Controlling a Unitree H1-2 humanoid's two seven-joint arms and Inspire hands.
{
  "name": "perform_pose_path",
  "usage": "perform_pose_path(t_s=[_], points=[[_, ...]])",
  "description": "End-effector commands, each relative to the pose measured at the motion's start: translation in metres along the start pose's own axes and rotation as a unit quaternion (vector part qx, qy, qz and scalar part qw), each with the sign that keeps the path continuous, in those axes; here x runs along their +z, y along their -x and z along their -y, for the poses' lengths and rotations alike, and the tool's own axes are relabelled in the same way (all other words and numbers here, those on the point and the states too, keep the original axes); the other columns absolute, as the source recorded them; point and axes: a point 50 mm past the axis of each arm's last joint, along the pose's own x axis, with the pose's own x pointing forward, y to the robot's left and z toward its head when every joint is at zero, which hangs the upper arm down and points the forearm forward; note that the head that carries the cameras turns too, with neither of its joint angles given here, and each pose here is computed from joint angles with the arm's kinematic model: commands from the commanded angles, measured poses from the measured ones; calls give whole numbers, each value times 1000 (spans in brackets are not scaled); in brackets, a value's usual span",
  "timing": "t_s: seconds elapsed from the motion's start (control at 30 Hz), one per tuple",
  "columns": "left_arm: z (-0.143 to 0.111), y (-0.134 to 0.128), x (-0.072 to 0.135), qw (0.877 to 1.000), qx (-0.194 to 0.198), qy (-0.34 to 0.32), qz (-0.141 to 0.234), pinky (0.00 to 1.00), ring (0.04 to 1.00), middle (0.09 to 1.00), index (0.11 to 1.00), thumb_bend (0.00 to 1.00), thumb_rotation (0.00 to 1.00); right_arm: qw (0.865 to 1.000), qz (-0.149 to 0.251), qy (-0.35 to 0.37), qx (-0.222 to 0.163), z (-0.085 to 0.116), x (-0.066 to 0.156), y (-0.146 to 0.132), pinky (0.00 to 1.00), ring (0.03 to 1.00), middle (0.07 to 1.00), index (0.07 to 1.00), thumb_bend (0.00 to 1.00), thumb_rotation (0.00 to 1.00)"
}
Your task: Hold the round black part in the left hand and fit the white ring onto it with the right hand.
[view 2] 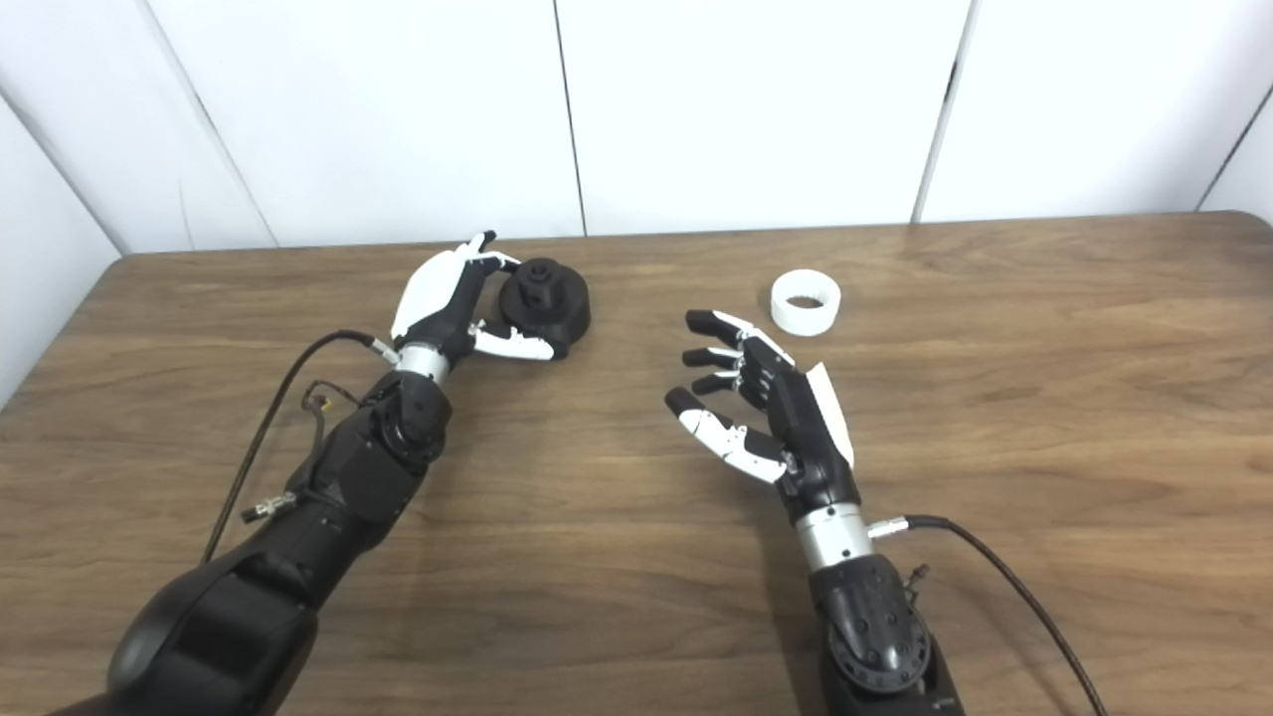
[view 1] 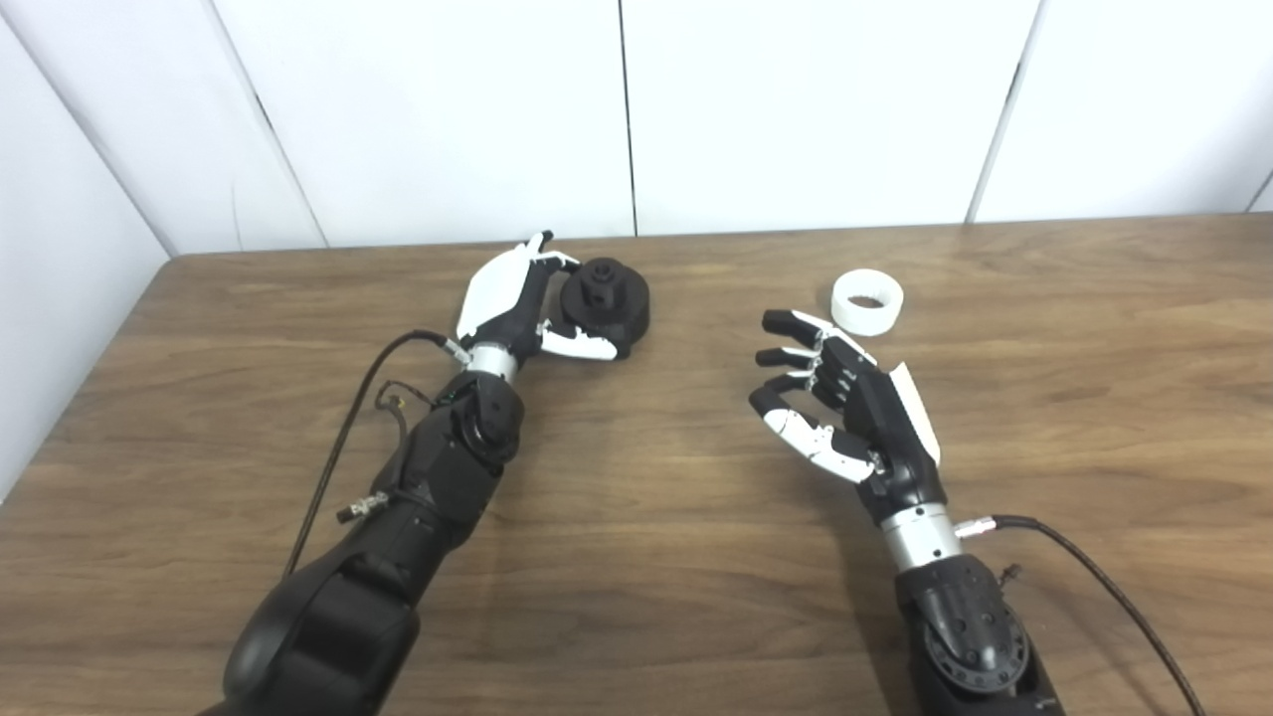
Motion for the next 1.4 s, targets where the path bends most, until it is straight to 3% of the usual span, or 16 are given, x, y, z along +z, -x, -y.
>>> perform_pose_path(t_s=[0.0, 0.2, 0.97, 1.0, 1.07, 1.37], points=[[-17, -9, 18, 999, 19, -4, 31, 1000, 1000, 1000, 627, 929, 240, 1000, -24, 20, -4, 14, -15, 16, 608, 710, 806, 774, 527, 283], [-9, 4, 18, 999, 18, -4, 40, 1000, 1000, 1000, 614, 933, 261, 1000, -27, 9, -8, 15, -16, 17, 611, 706, 806, 772, 546, 294], [17, 61, 19, 998, -2, 39, 58, 1000, 1000, 994, 569, 891, 188, 999, -27, 19, -8, 17, -13, 16, 625, 720, 812, 783, 544, 320], [18, 65, 19, 997, -3, 42, 59, 1000, 1000, 997, 524, 674, 121, 999, -26, 19, -8, 18, -13, 16, 621, 721, 813, 782, 545, 320], [20, 71, 20, 997, -3, 47, 61, 1000, 1000, 999, 500, 562, 87, 999, -25, 19, -8, 18, -13, 16, 626, 718, 812, 780, 552, 325], [25, 97, 24, 995, -4, 73, 75, 1000, 1000, 988, 488, 524, 66, 999, -21, 22, -9, 19, -12, 15, 608, 709, 807, 780, 542, 308]])
